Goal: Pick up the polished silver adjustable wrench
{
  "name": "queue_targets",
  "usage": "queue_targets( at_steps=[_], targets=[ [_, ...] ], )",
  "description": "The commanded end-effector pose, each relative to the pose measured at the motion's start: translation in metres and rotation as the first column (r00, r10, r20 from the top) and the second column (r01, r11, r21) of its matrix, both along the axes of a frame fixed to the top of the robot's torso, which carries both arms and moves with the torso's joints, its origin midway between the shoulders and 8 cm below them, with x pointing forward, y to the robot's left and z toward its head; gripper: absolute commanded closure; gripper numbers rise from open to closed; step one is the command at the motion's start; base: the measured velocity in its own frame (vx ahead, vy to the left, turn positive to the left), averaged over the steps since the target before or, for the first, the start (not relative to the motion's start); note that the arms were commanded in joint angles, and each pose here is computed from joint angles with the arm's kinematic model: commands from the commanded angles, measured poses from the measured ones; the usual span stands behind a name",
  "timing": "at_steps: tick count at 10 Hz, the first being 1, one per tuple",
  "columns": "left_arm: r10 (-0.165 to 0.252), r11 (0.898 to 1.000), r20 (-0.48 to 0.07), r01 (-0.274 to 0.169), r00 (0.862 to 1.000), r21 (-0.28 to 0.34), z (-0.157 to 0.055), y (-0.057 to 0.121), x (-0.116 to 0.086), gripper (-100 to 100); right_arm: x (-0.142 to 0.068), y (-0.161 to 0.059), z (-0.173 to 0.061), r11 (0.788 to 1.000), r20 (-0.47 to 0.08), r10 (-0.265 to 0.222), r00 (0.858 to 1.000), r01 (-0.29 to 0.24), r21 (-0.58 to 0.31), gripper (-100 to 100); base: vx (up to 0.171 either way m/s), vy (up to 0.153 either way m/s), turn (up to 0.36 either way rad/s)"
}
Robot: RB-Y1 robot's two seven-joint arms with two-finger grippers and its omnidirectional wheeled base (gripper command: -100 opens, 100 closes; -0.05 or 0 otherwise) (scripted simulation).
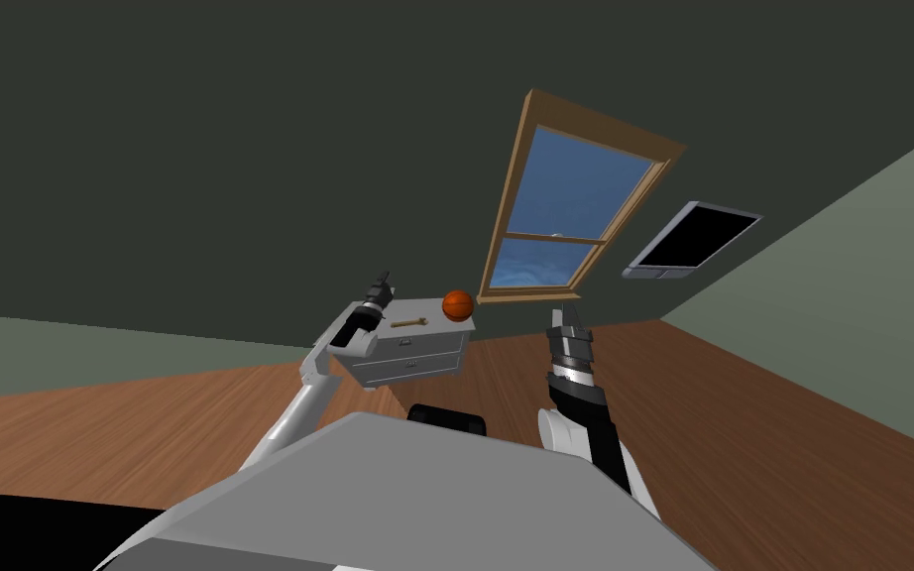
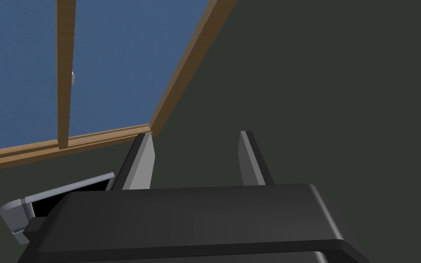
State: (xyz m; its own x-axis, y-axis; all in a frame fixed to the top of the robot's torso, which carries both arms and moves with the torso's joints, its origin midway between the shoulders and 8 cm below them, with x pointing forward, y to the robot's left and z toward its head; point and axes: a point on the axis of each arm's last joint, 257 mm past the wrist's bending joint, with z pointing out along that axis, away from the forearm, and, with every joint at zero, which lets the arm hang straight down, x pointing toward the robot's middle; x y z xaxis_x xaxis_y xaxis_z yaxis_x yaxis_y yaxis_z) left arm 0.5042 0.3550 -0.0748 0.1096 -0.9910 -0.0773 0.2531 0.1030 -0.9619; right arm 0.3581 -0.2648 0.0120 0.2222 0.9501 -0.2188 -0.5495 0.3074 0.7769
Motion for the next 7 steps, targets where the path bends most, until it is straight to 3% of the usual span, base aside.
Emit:
queue_targets(
  at_steps=[1,2,5,7],
  targets=[
    [0.015,1.0,-0.053,-0.016,0.998,-0.011,-0.014,0.008,0.008,-100,0.0,0.0,0.0,1.0,0.0,0.0,1.0,0.0,0.0,0,-0.024,-0.009,-0.025],
    [0.016,1.0,-0.057,-0.016,0.998,-0.011,-0.015,0.009,0.008,-100,0.0,0.0,0.0,1.0,0.0,0.0,1.0,0.0,0.0,0,-0.01,-0.003,0.005],
    [0.039,0.998,-0.146,-0.045,0.989,-0.039,-0.034,0.028,0.034,-100,0.0,0.0,0.0,1.0,0.0,0.0,1.0,0.0,0.0,0,-0.02,-0.007,-0.037],
    [0.056,0.996,-0.221,-0.071,0.974,-0.059,-0.059,0.041,0.046,-100,0.0,0.0,0.0,1.0,0.0,0.0,1.0,0.0,0.0,0,-0.018,-0.007,-0.034]
  ],
)
